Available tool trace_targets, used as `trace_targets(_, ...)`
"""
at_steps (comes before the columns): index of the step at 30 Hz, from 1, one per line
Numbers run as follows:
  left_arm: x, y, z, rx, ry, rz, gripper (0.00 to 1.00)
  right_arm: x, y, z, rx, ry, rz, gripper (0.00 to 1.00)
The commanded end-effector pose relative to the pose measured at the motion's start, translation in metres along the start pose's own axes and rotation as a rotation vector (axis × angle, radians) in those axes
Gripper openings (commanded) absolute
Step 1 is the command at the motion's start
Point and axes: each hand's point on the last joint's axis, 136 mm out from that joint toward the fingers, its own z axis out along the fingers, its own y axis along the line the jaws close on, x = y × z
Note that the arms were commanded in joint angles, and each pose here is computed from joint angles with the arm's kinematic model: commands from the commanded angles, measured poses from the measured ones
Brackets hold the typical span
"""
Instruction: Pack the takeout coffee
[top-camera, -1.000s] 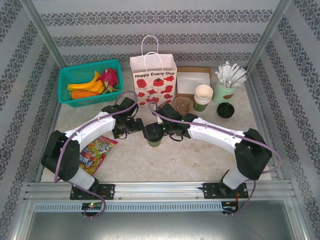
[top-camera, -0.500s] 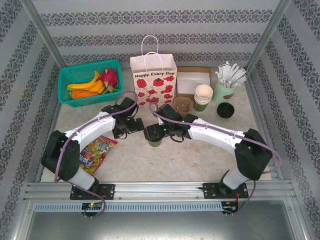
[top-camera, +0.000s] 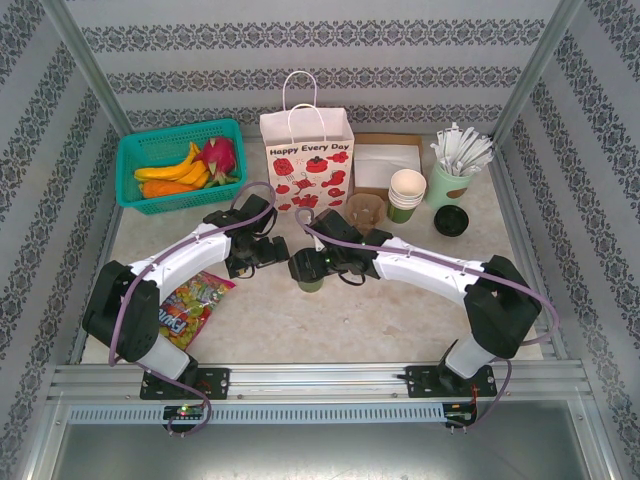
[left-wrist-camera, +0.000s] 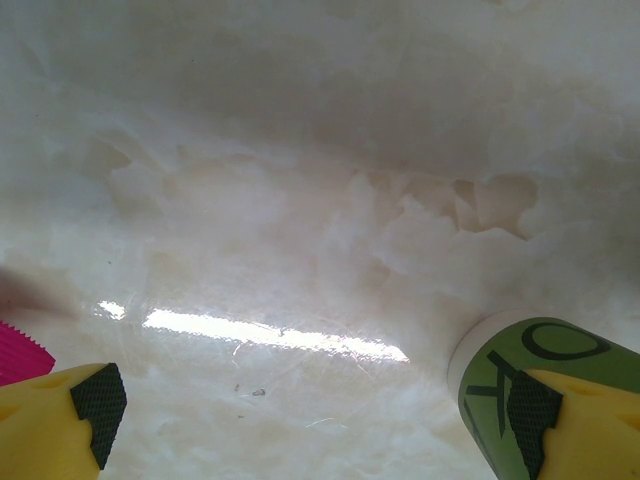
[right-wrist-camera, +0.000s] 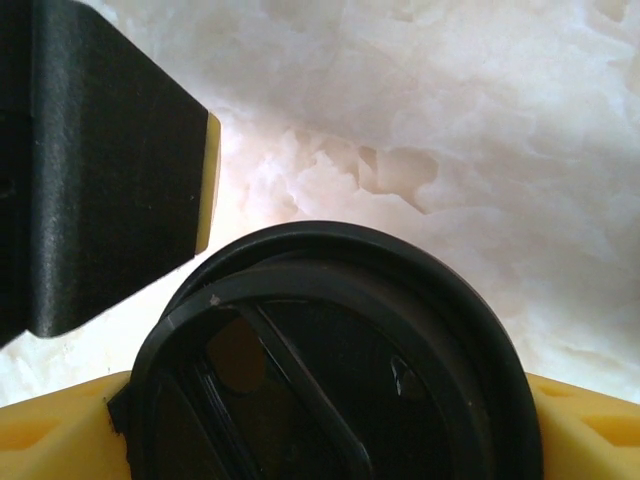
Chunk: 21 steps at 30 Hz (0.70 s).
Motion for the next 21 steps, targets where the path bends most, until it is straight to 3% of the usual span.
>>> trace_targets(1,0.002,-0.003,0.002,0.006,-0.002,-0.008,1.0,0.049,-0.022,0.027,0.061,0.16,0.005,0.83)
trace_targets(5,0.003,-0.002,0.004,0.011,0.002,-0.016,1.0,0.063,-0.027,0.027,0.068,0.204,0.003,0.78)
trace_targets(10,-0.005,-0.001,-0.008,0.014,-0.059,-0.029,1.0,0.059,-0.027,-0.007,0.047,0.194,0.033,0.74)
trace_targets(16,-0.017,0.006,-0.026,0.019,-0.171,-0.063,1.0,0.087,-0.071,-0.037,0.143,0.235,0.146,0.73)
trace_targets(21,-0.022,0.01,-0.035,0.039,-0.235,-0.087,1.0,0.08,-0.122,-0.063,0.27,0.15,0.28,0.73)
